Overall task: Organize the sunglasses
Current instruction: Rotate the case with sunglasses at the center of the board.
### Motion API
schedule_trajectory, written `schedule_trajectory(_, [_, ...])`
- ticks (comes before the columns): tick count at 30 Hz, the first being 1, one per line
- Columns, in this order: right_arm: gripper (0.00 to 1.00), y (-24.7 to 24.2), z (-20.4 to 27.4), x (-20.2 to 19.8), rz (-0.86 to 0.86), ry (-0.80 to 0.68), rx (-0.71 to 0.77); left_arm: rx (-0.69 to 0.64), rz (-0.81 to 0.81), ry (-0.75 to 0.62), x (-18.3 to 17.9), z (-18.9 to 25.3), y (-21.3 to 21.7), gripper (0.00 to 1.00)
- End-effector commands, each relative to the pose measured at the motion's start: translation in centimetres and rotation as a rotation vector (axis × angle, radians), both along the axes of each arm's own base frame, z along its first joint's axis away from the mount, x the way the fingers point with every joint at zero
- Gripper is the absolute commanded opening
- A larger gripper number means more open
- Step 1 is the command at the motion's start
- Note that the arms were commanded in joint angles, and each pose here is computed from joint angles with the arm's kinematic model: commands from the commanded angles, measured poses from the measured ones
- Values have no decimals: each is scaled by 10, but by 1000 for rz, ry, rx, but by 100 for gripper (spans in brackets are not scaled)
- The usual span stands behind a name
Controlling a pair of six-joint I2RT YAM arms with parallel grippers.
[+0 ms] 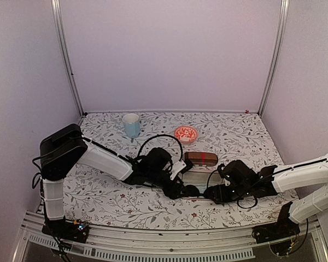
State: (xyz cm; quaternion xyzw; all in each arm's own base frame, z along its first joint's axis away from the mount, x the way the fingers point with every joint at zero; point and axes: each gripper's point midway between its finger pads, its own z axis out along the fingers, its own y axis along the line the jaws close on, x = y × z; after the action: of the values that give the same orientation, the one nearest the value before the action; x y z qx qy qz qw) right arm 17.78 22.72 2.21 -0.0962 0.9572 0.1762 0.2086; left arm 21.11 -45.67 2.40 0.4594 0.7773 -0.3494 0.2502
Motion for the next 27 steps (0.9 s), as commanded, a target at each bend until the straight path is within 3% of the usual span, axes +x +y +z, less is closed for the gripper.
schedule_trajectory(1, [62,13,6,8,-10,-22,38,31,19,19,2,-13,3,67])
schedule_trajectory(15, [58,18,11,8,-23,-22,91,47,44,8,7,-16,6,58])
schedule_trajectory(22, [77,15,24,5,-17,-48,127,15,43,9,5,-5,7,66])
schedule_trajectory(27, [84,6,32,6,-35,-69,107,-10,58,12,8,4,9,73])
